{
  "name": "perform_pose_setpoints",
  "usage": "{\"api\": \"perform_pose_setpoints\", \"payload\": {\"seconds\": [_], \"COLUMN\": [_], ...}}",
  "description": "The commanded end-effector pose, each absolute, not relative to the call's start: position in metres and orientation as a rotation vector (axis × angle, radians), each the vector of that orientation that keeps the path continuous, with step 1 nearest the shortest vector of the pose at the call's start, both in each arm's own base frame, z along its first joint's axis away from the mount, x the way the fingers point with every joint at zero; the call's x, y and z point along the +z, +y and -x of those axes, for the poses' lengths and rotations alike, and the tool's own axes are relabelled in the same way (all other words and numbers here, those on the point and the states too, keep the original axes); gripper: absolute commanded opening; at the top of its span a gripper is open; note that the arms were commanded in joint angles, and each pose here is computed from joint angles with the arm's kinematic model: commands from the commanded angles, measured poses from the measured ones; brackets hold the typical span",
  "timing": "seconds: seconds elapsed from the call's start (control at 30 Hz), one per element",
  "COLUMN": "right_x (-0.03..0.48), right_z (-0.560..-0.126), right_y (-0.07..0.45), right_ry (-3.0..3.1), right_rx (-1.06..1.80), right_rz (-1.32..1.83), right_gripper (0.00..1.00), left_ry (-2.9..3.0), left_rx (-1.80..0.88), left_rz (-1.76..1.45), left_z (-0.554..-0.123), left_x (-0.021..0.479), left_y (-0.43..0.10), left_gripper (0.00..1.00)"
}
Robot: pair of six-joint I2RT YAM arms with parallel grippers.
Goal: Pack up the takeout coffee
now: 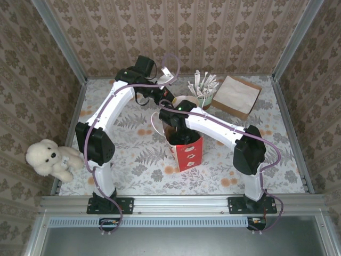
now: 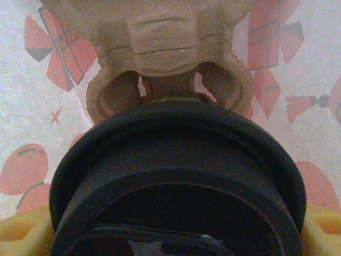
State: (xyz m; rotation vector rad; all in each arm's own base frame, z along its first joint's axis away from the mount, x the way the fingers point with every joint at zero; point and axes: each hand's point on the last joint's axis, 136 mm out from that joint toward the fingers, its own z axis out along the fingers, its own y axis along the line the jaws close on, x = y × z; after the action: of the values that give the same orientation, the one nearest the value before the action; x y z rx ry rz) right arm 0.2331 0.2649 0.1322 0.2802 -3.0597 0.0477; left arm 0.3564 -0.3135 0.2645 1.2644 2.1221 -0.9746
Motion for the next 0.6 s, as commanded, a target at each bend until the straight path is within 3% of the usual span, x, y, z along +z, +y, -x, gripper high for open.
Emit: {"api": "perform_pose_setpoints", "payload": {"seconds": [0.0,0.57], "right_x": [0.1343,0.1289], "right_z": [-0.2377,-0.2361], "right_y": [0.2602,0.2531], "right_ry": [-3.084,-3.089], "right_rx": [0.068,0.118], "right_rz": [-0.301,-0.303], "right_gripper": [0.52,0.52], "left_ry": [2.057,2.066], "left_rx": [-1.001,-1.001], "left_rz": [-1.251,-1.237], "left_z": [-0.3518,-0.354], "left_x": [0.2874,0.2876], "left_y": [-0.3142,-0.3115], "left_gripper": [0.0,0.0]}}
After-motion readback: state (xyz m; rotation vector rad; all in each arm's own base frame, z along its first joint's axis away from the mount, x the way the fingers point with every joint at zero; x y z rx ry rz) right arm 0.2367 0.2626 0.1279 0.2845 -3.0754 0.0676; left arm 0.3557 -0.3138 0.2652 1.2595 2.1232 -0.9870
